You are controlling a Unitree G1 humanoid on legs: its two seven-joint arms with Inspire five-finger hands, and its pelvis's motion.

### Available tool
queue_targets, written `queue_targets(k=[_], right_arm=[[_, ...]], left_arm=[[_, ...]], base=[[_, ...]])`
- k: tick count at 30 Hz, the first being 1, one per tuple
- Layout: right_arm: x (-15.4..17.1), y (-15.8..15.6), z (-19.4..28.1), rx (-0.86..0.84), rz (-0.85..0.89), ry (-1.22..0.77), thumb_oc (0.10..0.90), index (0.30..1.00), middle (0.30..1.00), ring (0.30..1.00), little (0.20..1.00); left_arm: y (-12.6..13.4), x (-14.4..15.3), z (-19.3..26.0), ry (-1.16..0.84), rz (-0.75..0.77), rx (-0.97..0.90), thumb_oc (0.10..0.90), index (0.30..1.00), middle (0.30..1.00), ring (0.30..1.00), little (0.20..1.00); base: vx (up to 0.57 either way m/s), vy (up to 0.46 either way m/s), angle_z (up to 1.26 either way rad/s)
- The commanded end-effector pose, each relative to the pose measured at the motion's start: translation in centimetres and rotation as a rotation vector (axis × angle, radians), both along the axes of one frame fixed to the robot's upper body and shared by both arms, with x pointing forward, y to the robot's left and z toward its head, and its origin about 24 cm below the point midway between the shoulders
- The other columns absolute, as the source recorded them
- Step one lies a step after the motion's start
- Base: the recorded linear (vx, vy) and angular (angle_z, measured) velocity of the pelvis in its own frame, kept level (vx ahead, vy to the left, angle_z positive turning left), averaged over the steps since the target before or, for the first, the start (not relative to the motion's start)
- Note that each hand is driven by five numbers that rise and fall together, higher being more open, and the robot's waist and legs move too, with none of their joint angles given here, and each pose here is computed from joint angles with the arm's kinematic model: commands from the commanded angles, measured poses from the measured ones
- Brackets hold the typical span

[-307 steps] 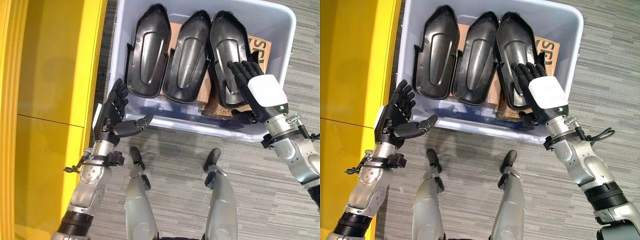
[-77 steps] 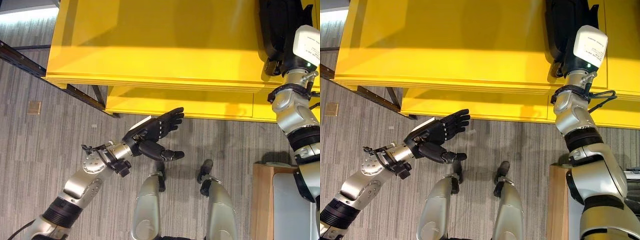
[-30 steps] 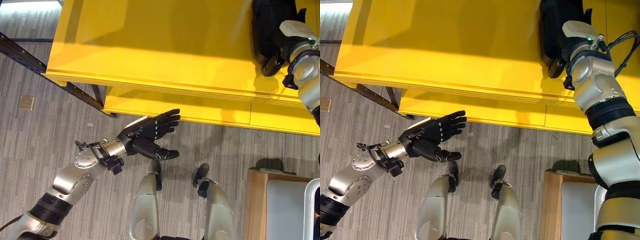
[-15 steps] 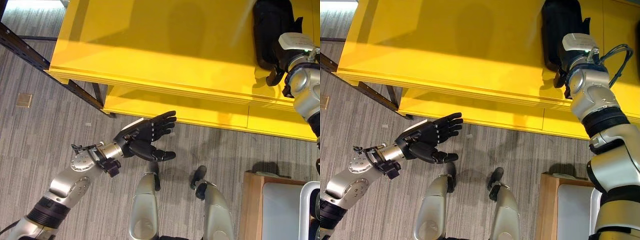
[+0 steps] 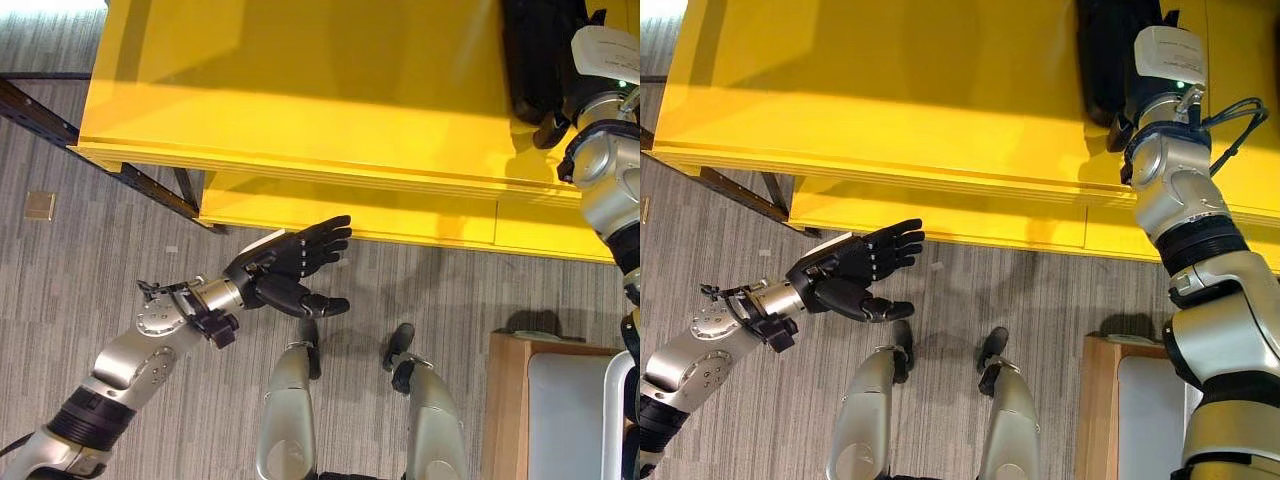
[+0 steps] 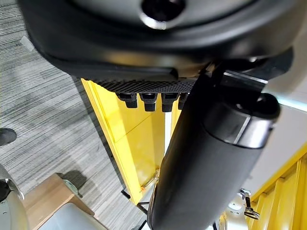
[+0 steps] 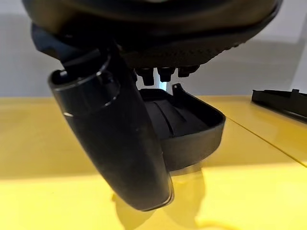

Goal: Move parts from the plastic box to the shelf.

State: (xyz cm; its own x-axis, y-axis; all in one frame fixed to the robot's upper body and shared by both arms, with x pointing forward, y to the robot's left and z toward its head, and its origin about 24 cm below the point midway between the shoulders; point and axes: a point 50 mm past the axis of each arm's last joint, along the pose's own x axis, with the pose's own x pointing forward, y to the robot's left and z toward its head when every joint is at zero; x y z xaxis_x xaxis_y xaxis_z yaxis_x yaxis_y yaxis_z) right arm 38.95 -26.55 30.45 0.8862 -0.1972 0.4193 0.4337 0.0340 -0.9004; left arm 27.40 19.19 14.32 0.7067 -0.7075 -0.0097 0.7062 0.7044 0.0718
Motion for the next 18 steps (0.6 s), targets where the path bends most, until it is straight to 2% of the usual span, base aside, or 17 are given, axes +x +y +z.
queue_targets(k=[1, 4, 11, 18], right_arm=[[-1.8, 0.6, 5.1, -0.106, 0.033, -0.221, 0.900, 1.000, 1.000, 1.000, 1.000], [-2.0, 2.1, 5.5, -0.138, 0.080, -0.251, 0.900, 1.000, 1.000, 1.000, 1.000], [-2.1, 2.7, 5.2, -0.153, 0.083, -0.250, 0.900, 1.000, 1.000, 1.000, 1.000], [-2.6, 4.2, 5.7, -0.258, 0.111, -0.342, 0.900, 1.000, 1.000, 1.000, 1.000]], left_arm=[[-2.4, -1.2, 4.4, -0.204, -0.150, -0.119, 0.900, 1.000, 1.000, 1.000, 1.000], [-2.4, -1.2, 4.5, -0.201, -0.156, -0.133, 0.900, 1.000, 1.000, 1.000, 1.000], [-2.6, -1.2, 4.2, -0.195, -0.140, -0.138, 0.900, 1.000, 1.000, 1.000, 1.000], [-2.7, -1.1, 4.0, -0.193, -0.144, -0.140, 0.900, 1.000, 1.000, 1.000, 1.000]], base=[[0.00, 0.000, 0.00], [0.00, 0.000, 0.00], [0.00, 0.012, -0.01], [0.00, 0.000, 0.00]])
